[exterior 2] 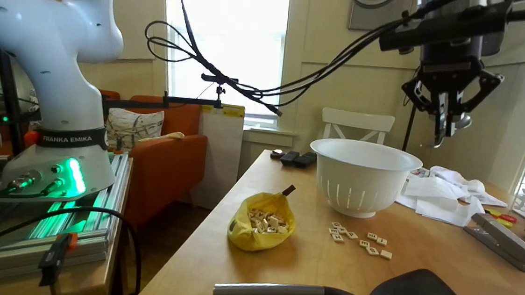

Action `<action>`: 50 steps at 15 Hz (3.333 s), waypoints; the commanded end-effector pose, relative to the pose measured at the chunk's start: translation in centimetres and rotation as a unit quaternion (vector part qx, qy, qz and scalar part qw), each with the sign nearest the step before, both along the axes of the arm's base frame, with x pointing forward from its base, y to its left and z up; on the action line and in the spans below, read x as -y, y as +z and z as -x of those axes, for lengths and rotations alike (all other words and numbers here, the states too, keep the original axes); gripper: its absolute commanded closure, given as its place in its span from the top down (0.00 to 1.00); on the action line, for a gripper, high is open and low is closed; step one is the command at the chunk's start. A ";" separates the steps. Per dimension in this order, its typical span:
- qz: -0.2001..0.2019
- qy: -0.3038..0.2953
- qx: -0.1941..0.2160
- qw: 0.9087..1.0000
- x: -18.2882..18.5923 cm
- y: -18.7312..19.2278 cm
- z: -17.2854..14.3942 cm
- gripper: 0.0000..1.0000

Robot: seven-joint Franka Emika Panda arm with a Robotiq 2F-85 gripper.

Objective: Put the silver spoon in the white colander.

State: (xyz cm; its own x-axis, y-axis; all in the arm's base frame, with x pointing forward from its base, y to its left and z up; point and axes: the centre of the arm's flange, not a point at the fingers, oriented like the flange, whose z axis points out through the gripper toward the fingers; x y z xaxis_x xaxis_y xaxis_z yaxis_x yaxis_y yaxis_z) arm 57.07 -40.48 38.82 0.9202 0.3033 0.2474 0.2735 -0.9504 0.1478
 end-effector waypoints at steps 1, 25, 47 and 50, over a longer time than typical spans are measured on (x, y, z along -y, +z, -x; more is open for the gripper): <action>0.000 0.097 -0.032 0.995 -3.2 1.9 3.4 0.03; 0.218 0.456 -0.101 0.857 -21.7 -7.0 3.6 0.03; 0.368 0.512 -0.140 0.763 -22.0 -17.0 -4.8 0.03; 0.383 0.516 -0.147 0.752 -21.6 -18.4 -4.8 0.03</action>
